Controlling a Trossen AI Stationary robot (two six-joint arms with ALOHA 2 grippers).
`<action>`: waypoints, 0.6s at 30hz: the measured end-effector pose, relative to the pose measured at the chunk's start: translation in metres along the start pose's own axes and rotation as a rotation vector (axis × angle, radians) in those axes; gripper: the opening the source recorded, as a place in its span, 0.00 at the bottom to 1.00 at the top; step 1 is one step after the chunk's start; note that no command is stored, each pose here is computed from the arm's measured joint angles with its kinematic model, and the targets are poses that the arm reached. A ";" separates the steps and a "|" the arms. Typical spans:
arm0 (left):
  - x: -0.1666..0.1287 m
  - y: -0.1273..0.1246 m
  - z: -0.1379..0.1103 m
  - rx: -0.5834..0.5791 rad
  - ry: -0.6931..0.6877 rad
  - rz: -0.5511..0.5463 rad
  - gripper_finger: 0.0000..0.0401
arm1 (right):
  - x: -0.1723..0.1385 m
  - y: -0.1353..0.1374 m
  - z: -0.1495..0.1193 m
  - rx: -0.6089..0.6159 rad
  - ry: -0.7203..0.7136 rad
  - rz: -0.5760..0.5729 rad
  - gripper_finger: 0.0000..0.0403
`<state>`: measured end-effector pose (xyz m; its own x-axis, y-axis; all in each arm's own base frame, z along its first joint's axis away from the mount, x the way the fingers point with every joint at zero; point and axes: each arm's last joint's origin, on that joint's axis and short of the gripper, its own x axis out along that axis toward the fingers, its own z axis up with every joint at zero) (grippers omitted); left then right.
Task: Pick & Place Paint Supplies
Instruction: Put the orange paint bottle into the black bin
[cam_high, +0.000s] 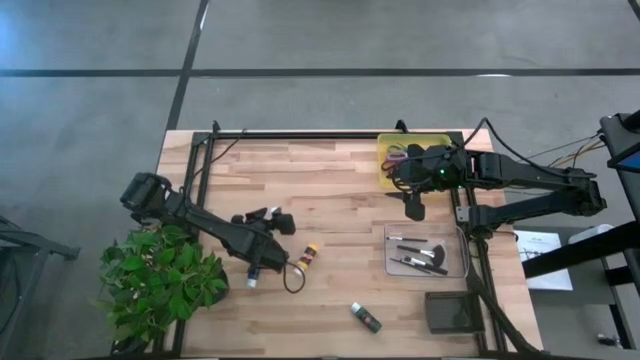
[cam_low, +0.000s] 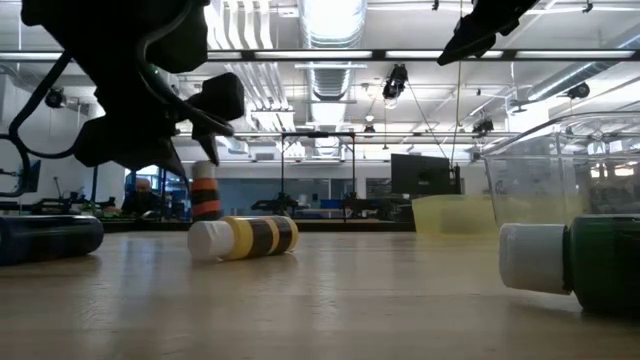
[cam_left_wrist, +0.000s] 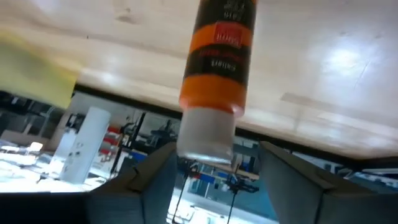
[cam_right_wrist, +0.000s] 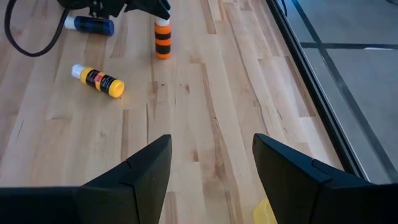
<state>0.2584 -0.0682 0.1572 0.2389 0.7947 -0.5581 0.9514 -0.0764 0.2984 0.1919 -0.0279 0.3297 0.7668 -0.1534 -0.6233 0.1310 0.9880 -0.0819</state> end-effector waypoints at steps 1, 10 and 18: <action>0.000 0.000 0.000 0.000 0.012 0.006 0.59 | 0.000 0.000 0.000 0.000 0.000 0.000 0.56; -0.004 0.003 -0.012 -0.069 0.117 0.079 0.61 | 0.000 0.000 0.000 -0.006 0.001 0.001 0.56; -0.017 0.004 -0.035 -0.157 0.202 0.169 0.62 | 0.000 0.000 0.000 -0.005 0.000 0.001 0.56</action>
<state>0.2508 -0.0615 0.1948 0.3331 0.8833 -0.3300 0.8560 -0.1365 0.4987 0.1919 -0.0279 0.3297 0.7667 -0.1523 -0.6237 0.1270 0.9882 -0.0853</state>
